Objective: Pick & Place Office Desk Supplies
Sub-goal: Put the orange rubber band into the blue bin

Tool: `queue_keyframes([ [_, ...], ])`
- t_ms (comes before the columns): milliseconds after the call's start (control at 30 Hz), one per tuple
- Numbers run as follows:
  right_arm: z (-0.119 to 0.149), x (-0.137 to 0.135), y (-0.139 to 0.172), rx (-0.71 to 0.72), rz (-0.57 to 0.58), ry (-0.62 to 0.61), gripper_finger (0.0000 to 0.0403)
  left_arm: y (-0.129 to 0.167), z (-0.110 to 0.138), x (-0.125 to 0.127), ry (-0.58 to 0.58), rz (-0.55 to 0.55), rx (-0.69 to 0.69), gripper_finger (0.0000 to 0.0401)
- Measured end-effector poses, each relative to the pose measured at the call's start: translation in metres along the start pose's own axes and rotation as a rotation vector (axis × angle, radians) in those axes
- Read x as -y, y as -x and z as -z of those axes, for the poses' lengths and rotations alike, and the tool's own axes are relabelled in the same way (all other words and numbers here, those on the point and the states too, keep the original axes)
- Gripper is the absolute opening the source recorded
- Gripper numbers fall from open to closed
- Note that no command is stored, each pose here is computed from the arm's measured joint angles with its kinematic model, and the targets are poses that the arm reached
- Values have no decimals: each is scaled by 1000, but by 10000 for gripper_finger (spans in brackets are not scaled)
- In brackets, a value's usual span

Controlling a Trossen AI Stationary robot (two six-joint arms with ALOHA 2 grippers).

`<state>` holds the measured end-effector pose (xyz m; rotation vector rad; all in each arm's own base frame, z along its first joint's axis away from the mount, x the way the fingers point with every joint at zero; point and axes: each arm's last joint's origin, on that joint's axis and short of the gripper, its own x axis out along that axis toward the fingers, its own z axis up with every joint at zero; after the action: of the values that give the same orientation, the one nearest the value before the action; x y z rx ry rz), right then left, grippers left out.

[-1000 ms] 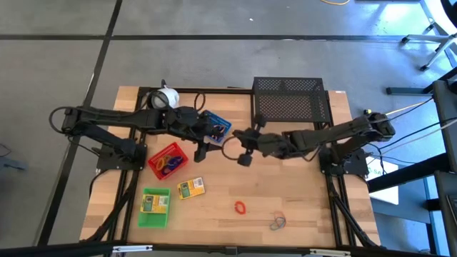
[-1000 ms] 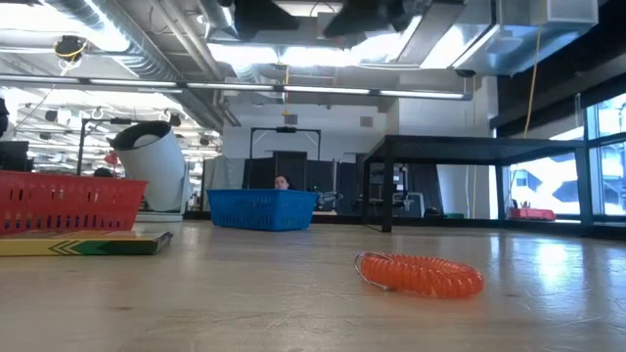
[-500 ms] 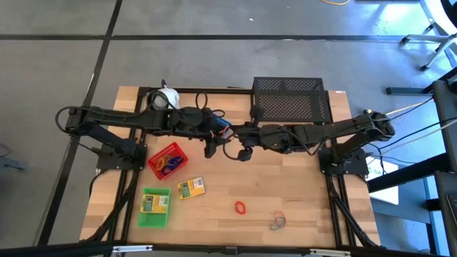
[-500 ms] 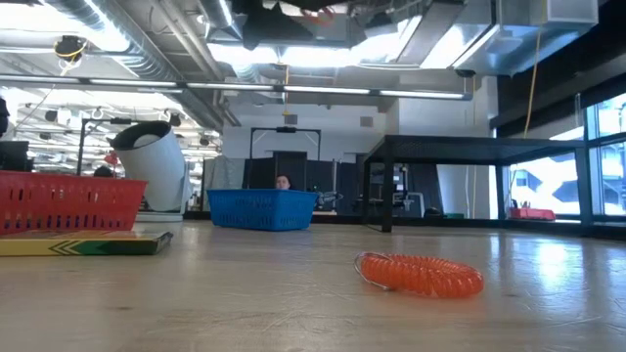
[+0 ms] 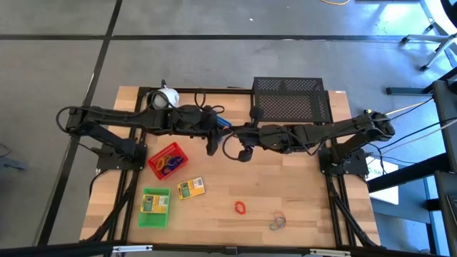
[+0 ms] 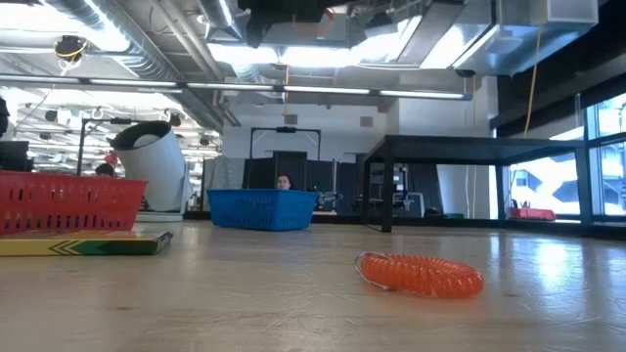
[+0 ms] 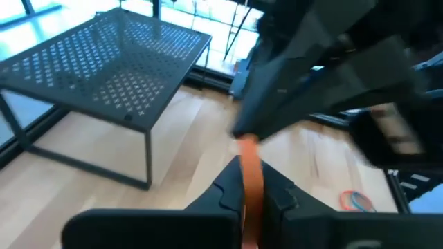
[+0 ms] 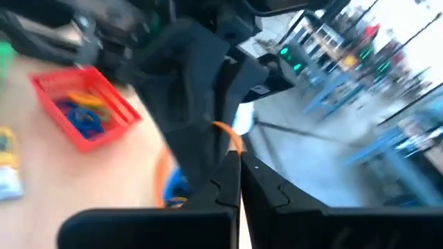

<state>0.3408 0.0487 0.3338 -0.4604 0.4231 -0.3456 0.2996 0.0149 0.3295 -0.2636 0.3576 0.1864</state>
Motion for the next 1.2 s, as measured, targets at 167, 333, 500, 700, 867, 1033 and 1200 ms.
queue_keyframes([
  [167, 4, 15, -1, -124, -149, -278, 49, 0, 7, -17, 47, -75, -97, 2],
  [333, 6, 33, 7, -308, -212, -398, 144, -5, 23, -49, 106, -223, -285, 1],
  [500, 12, 30, 22, -513, -373, -521, 224, -33, 47, -82, 101, -343, -457, 1],
  [700, 27, -7, 39, -660, -406, -520, 236, -60, 73, -114, 108, -439, -586, 2],
  [867, 49, -39, 49, -775, -384, -607, 221, -62, 83, -125, 94, -463, -671, 15],
  [1033, 74, -72, 64, -960, -399, -779, 213, -56, 86, -130, 44, -378, -759, 58],
  [1200, 88, -104, 79, -1049, -475, -888, 213, -53, 86, -134, 50, -340, -779, 117],
])
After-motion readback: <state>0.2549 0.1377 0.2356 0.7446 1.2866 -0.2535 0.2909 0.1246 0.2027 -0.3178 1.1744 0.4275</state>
